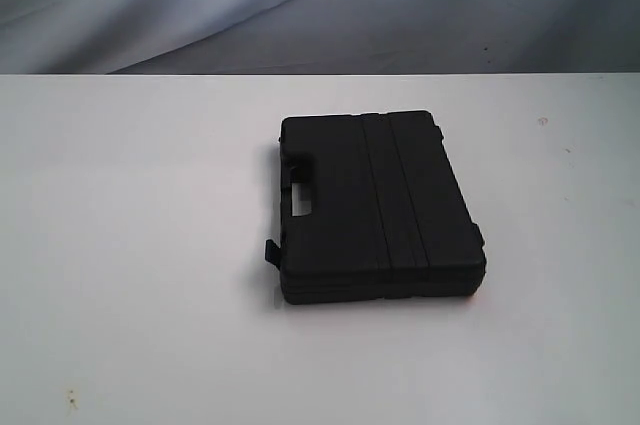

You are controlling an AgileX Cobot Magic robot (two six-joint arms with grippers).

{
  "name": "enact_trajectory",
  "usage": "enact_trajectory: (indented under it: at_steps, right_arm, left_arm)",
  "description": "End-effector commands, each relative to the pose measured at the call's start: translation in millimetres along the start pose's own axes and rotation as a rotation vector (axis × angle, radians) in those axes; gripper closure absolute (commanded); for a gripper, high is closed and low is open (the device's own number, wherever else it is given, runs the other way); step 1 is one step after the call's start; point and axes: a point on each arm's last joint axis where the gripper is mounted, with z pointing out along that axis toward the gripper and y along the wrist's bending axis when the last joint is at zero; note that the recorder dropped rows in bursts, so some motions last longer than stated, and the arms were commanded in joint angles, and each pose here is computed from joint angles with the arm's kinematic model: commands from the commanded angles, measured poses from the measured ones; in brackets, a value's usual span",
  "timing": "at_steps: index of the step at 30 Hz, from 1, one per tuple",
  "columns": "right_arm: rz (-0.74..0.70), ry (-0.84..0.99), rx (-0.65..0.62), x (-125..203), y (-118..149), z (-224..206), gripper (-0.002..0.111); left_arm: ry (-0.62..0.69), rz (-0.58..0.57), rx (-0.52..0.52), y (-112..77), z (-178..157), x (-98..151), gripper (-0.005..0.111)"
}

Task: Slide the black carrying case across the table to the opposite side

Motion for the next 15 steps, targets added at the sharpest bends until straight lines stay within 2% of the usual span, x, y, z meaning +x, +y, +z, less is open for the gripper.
enact_trajectory:
  at_steps: [1,5,9,15]
  right_arm:
    - [0.088,-0.085,0.042,0,-2,-1,0.108]
    - [-0.023,0.023,0.016,11,0,-1,0.108]
    - [-0.037,0.118,-0.007,29,5,-2,0.108]
    - [0.108,0.118,0.017,50,8,-4,0.108]
  left_arm:
    - [-0.003,-0.008,-0.001,0.1,0,1,0.106]
    - [-0.003,-0.008,-0.001,0.1,0,1,0.106]
    - [-0.003,-0.006,-0.001,0.1,0,1,0.106]
    - [-0.003,-0.006,-0.001,0.1,0,1,0.106]
